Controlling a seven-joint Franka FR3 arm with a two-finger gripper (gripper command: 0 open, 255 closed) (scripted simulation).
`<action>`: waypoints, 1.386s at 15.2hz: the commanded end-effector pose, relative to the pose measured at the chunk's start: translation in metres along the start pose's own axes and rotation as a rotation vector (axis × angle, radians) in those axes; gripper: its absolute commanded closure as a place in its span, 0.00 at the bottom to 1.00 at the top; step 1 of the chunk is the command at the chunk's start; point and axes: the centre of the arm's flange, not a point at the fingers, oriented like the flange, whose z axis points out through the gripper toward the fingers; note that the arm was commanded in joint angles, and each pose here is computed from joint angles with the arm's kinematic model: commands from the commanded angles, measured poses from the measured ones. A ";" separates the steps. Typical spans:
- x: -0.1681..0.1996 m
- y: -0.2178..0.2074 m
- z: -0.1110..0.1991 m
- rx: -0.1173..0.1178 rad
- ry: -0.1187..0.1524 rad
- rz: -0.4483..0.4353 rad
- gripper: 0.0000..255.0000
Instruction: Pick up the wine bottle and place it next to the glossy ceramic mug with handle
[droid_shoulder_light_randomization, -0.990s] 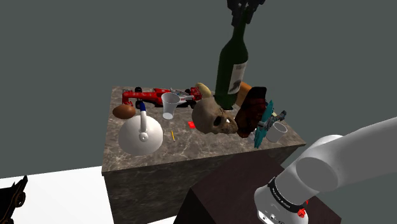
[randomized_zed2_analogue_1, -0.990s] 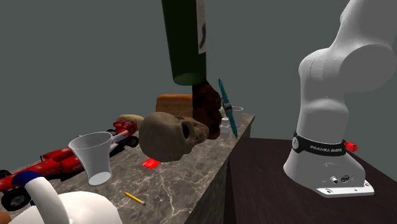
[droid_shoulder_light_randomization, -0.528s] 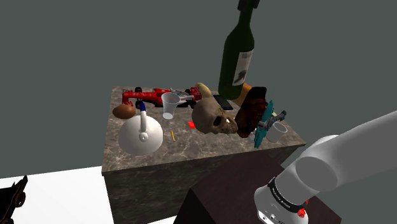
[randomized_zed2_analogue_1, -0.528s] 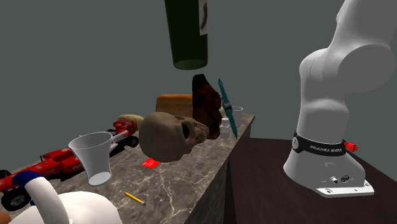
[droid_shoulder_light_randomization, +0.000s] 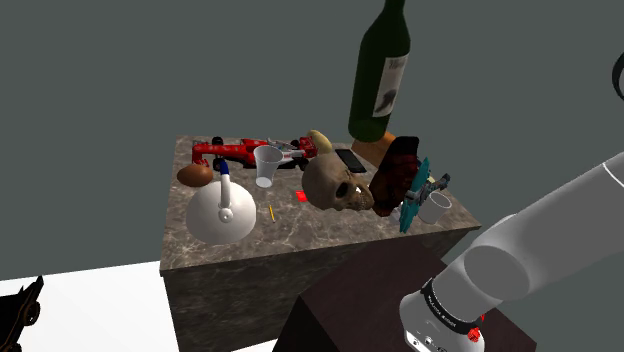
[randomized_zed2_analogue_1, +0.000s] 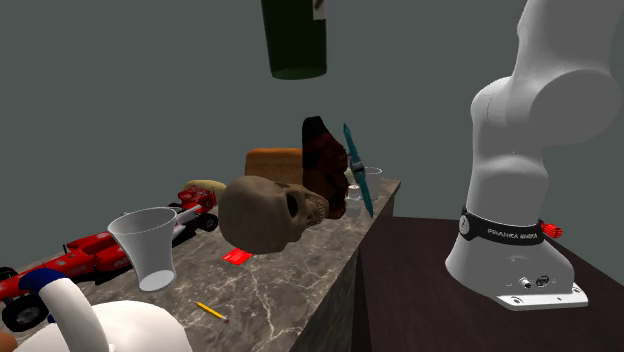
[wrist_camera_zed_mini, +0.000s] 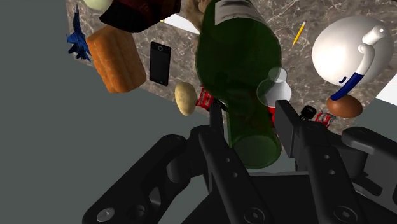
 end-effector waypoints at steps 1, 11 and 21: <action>0.001 0.003 -0.006 0.000 0.000 0.001 1.00; -0.026 0.126 0.033 0.000 0.000 0.001 1.00; -0.053 0.250 0.071 0.000 0.000 0.001 1.00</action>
